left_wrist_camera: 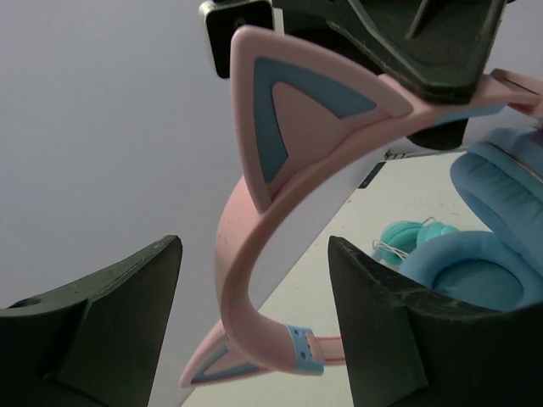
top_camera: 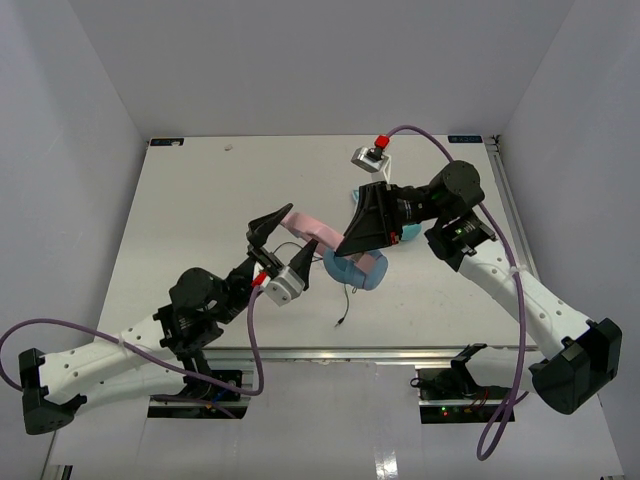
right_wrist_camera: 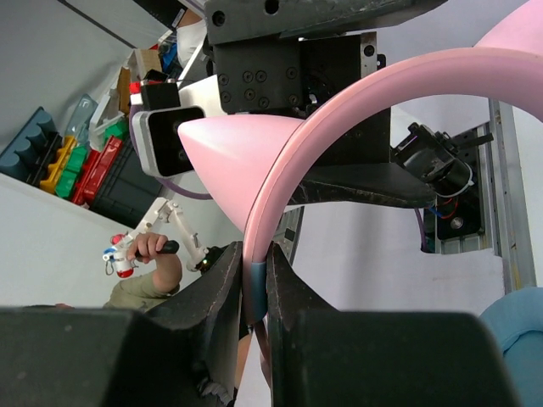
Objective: Wrap the headphones
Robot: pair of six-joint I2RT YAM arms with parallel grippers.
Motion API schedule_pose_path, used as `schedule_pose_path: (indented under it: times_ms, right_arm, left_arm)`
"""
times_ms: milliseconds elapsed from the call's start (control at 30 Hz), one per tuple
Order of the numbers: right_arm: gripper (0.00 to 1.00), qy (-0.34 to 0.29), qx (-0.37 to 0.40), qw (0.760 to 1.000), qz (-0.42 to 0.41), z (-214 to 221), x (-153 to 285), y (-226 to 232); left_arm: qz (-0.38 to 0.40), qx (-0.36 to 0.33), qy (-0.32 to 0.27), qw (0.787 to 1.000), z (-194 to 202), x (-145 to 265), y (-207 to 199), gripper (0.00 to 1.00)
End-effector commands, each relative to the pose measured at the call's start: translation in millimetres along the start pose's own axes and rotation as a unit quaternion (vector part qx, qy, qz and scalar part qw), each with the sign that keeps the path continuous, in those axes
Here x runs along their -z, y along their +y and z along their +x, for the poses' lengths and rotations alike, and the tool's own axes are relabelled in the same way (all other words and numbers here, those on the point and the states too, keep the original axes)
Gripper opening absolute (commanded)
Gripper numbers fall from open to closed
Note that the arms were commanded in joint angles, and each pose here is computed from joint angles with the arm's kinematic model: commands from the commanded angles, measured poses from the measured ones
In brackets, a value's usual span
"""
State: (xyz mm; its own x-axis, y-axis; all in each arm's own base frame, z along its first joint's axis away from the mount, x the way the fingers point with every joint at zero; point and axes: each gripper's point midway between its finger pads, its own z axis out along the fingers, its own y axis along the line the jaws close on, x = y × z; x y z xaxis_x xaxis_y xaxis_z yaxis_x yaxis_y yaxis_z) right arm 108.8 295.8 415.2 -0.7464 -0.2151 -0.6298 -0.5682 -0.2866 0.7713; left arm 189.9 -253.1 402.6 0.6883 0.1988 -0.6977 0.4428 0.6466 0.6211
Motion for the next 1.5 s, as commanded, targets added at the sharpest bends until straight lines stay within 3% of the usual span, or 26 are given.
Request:
schedule_pose_path:
  times_ms: [0,667,900,1033,1200,1367,1467]
  right_arm:
    - [0.08,-0.005,0.050,0.999,-0.014,1.3,-0.7,20.5]
    - [0.08,-0.006,0.054,0.998,-0.024,-0.9,-3.5,30.1]
    - [0.08,-0.011,0.054,0.998,-0.044,-9.0,-4.9,41.8]
    - [0.08,-0.012,0.050,0.998,-0.045,-10.5,-5.3,41.5]
    - [0.37,-0.015,0.050,0.998,-0.042,-20.5,-8.4,38.5]
    - [0.70,-0.023,0.073,0.997,0.001,-40.0,2.2,11.3]
    - [0.78,-0.069,0.069,0.993,0.066,-57.3,20.8,-30.1]
  left_arm:
    - [-0.030,-0.017,-0.027,0.999,-14.8,-10.5,14.2,0.77]
    - [0.006,0.005,-0.022,1.000,-2.2,-11.4,-11.9,0.30]
    - [0.012,0.006,-0.004,1.000,7.8,-5.4,-16.1,0.02]
    - [0.015,0.017,-0.006,1.000,6.9,-3.4,-17.2,0.00]
    - [0.021,0.050,0.007,0.999,9.0,-1.0,-20.2,0.00]
    - [-0.048,0.160,0.118,0.979,34.4,4.8,-1.3,0.00]
    - [-0.063,0.203,0.155,0.965,46.0,14.4,-3.2,0.00]
